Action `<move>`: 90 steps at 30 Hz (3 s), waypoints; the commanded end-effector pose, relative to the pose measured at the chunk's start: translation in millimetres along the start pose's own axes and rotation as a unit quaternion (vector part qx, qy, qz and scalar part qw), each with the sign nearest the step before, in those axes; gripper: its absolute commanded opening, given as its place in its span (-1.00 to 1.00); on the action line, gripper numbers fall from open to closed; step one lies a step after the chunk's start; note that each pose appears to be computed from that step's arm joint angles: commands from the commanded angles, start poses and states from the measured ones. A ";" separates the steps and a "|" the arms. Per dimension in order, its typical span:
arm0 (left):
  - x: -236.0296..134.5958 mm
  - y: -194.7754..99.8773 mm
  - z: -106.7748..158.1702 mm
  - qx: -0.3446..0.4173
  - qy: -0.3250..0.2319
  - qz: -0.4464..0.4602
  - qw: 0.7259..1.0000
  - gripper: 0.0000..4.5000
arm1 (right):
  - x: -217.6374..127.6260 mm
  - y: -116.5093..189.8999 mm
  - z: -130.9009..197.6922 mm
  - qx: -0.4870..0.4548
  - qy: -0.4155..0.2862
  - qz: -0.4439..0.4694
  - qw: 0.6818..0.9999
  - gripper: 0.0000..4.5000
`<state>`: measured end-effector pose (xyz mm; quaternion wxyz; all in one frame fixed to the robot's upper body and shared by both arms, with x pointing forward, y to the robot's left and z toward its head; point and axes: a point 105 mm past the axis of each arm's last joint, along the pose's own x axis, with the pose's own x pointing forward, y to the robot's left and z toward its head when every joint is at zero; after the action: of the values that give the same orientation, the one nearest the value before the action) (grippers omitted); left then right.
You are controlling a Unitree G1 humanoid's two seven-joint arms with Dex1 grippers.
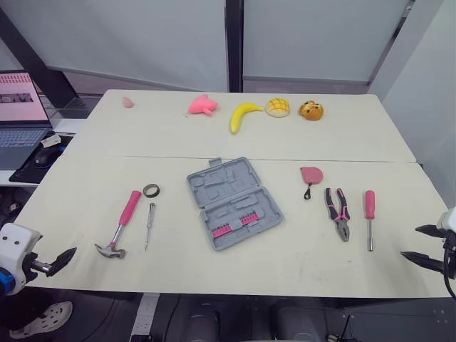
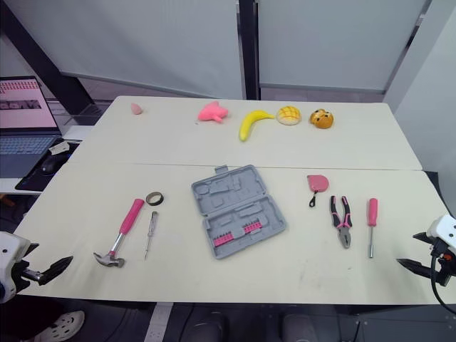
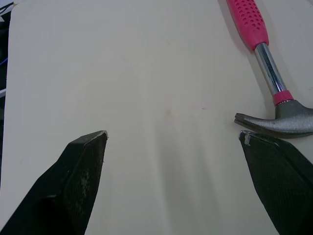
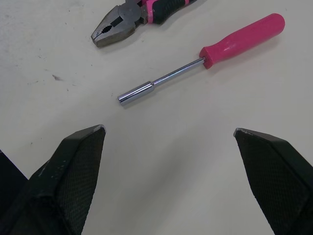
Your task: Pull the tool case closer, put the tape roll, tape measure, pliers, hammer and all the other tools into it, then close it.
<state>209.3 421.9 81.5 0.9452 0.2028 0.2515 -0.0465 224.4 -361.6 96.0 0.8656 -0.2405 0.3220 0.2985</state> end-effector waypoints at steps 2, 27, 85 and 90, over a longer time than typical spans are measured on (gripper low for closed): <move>-3.5 -0.3 9.8 0.019 -0.008 -0.026 0.999 0.99 | -8.0 -7.0 2.4 -0.011 0.000 -0.019 1.000 1.00; -21.8 6.4 -16.0 0.001 0.014 -0.037 0.999 0.99 | -9.6 -14.1 0.8 -0.013 0.000 -0.033 0.999 1.00; 114.5 -190.4 113.4 0.066 -0.130 -0.316 0.938 -1.00 | 231.3 67.5 249.4 -0.172 -0.110 0.070 0.976 -0.98; 122.2 -197.1 120.9 0.070 -0.134 -0.315 0.937 -1.00 | 238.5 74.5 250.9 -0.175 -0.109 0.080 0.975 -0.98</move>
<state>328.2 197.5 39.7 0.8903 0.1578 0.1851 -0.3850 418.4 -78.2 64.8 0.8099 -0.3222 0.2167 0.4397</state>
